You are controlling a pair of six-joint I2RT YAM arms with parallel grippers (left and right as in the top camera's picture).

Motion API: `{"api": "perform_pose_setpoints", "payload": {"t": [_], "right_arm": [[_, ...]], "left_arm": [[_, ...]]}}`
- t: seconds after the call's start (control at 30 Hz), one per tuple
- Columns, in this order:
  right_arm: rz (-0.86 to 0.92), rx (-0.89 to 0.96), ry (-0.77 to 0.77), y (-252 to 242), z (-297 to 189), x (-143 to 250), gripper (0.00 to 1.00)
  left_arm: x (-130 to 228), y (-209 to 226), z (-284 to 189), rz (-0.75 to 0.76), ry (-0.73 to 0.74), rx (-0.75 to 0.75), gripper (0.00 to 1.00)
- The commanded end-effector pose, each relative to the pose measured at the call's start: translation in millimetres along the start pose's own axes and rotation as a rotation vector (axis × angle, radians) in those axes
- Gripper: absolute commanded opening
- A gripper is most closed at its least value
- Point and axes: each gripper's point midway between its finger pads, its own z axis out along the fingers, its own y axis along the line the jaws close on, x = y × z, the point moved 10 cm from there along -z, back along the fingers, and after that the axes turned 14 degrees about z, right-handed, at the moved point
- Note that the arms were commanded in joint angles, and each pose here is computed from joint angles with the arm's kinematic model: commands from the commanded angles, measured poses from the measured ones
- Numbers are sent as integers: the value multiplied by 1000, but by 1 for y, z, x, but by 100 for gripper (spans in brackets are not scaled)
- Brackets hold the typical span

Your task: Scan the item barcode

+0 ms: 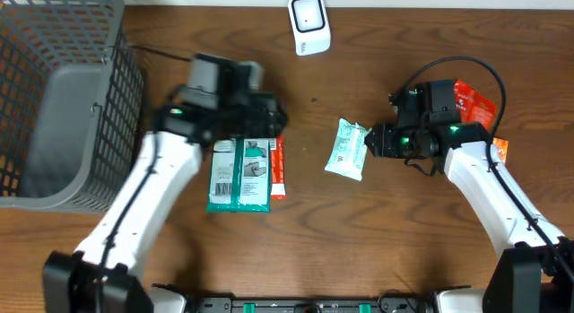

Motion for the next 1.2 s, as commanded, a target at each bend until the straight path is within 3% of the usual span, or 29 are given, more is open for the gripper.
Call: {"api": "perform_pose_setpoints", "payload": {"t": [0.0,0.17,0.4,0.8,1.17], "right_arm": [[15,-12,19,-8,1,0,52],[25,-59,43,-17,-4,-2,53],[65,-52,65,-29,-2,-4,51],[81,-103,188,-42,47,-3,51],[99,-104,235,-52,69,3,50]], "left_arm": [[10,-31,41,79,79,95,20],[23,-57,96,117,134,42,11],[40,-70,156,198,150,1,12],[64,-52,198,177,225,-67,11],[74,-48,207,168,262,-77,11]]}}
